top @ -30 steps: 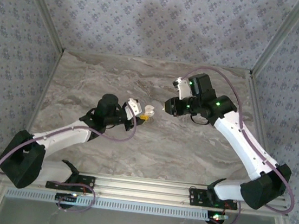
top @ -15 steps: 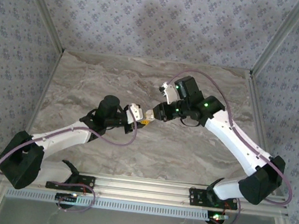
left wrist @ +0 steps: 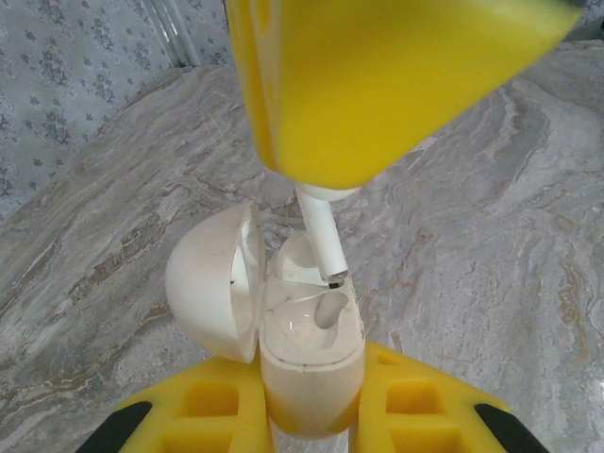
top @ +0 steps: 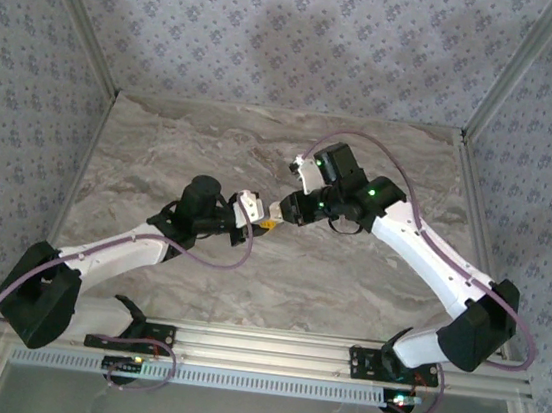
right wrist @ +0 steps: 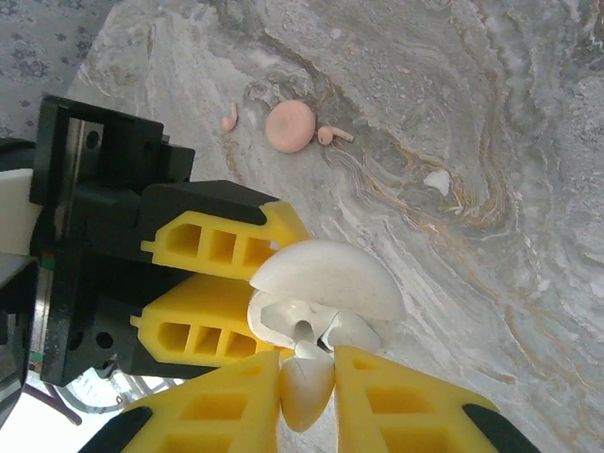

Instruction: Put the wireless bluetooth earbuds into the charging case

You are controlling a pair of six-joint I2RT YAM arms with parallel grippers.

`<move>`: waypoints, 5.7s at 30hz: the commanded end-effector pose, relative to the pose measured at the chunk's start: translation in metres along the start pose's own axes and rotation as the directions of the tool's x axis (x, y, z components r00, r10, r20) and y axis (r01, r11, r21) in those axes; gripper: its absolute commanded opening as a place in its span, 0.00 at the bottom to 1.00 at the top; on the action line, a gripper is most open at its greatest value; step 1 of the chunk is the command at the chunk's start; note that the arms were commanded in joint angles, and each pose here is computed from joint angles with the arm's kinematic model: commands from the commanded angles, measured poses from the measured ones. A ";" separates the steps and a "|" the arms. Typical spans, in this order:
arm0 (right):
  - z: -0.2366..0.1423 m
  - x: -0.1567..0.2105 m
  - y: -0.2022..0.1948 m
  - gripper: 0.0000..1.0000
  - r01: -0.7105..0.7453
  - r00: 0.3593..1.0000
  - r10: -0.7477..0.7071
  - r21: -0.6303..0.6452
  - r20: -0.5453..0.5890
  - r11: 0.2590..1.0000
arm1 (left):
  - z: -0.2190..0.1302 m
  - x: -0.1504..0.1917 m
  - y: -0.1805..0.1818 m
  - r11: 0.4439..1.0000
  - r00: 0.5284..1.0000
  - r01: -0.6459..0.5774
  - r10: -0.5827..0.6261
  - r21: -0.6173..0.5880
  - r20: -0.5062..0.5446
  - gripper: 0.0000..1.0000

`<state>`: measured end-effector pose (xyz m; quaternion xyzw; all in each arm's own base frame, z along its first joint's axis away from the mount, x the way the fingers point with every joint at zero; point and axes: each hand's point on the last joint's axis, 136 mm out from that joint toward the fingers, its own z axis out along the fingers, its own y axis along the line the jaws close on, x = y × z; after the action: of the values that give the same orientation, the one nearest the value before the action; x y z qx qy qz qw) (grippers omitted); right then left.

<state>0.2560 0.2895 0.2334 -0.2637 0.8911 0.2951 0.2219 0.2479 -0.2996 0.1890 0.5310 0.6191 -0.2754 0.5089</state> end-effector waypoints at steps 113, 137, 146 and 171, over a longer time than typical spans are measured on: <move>-0.041 -0.051 0.013 0.19 0.105 0.902 -0.163 0.164 0.399 0.981 | -0.008 -0.089 0.031 0.968 0.911 0.252 -0.238 0.000 0.337 0.14; -0.039 -0.043 0.010 0.19 0.119 0.906 -0.180 0.177 0.384 0.977 | -0.015 -0.094 0.034 0.966 0.907 0.259 -0.237 -0.016 0.348 0.14; -0.031 0.005 -0.020 0.21 -0.106 0.975 0.099 0.027 0.198 0.994 | -0.014 -0.051 0.021 0.981 0.966 0.182 -0.167 -0.064 0.195 0.14; 0.072 0.168 -0.138 0.22 -0.308 0.742 0.513 0.460 -0.432 0.833 | -0.020 -0.009 -0.004 0.996 0.998 0.030 -0.025 -0.085 0.057 0.13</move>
<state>0.2303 0.1916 0.0328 -0.0800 0.9894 0.1106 -0.0498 0.2391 -0.2854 0.1929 0.4873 0.6349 -0.2759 0.5323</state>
